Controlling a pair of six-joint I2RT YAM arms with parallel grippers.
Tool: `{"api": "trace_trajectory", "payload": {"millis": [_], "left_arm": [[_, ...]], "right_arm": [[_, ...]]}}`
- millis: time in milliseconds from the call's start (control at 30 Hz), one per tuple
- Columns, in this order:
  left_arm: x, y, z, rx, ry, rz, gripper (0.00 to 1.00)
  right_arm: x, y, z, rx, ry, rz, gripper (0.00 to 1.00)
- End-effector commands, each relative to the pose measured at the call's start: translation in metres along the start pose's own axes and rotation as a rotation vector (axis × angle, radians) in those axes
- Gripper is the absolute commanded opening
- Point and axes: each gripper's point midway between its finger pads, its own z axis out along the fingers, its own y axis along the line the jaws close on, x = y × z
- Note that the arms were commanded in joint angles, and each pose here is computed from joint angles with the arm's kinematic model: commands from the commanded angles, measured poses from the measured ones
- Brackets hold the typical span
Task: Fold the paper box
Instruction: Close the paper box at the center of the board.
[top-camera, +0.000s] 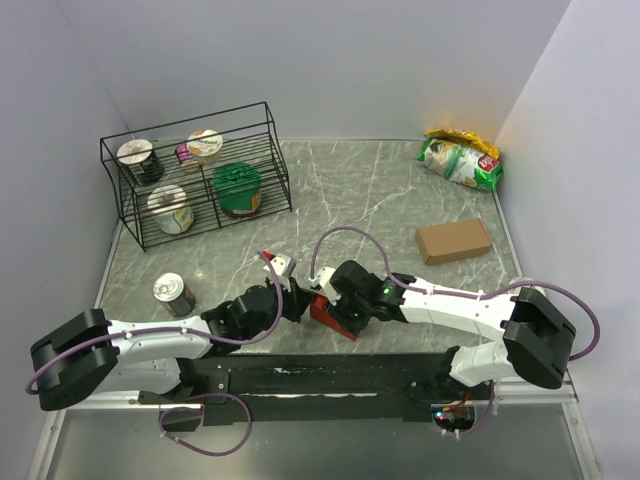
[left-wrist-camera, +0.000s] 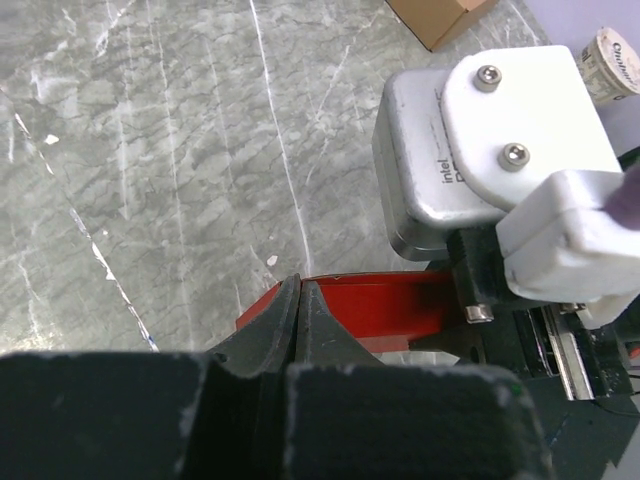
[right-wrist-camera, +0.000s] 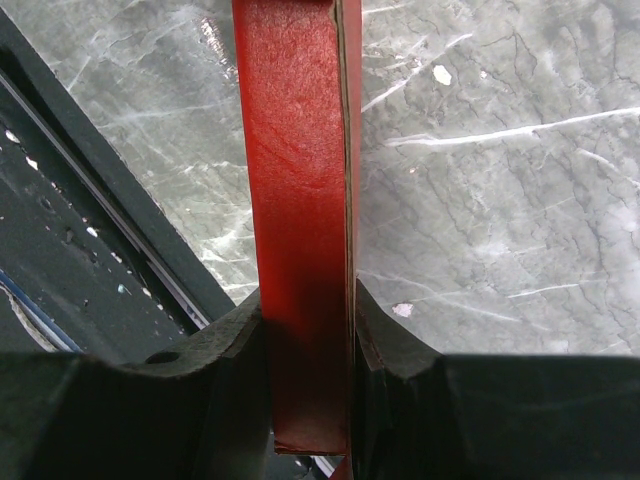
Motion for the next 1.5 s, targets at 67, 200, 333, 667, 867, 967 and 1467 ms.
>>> {"api": "trace_trajectory", "payload": {"millis": [67,200,333,667,867,967,1467], "left_arm": [[0.066,0.048,-0.021,-0.158,0.202,0.130,0.01],[0.067,0.056,-0.023,-0.214,0.180,0.134,0.01],[0.075,0.054,-0.026,-0.219,0.166,0.103,0.01],[0.096,0.064,-0.033,-0.303,0.155,0.105,0.01],[0.109,0.070,-0.038,-0.407,0.170,0.121,0.01],[0.110,0.079,-0.042,-0.496,0.150,0.119,0.01],[0.087,0.049,-0.054,-0.262,0.076,0.007,0.01]], "right_arm": [[-0.041,-0.010,-0.013,0.059,-0.147,0.014,0.27],[-0.040,-0.012,-0.014,0.067,-0.150,0.015,0.27],[-0.040,-0.011,-0.013,0.064,-0.150,0.018,0.27],[-0.043,-0.012,-0.014,0.071,-0.161,0.012,0.27],[-0.042,-0.014,-0.016,0.080,-0.161,0.005,0.27],[-0.042,-0.015,-0.018,0.085,-0.165,0.005,0.27],[-0.050,-0.019,-0.019,0.098,-0.206,-0.048,0.27]]}}
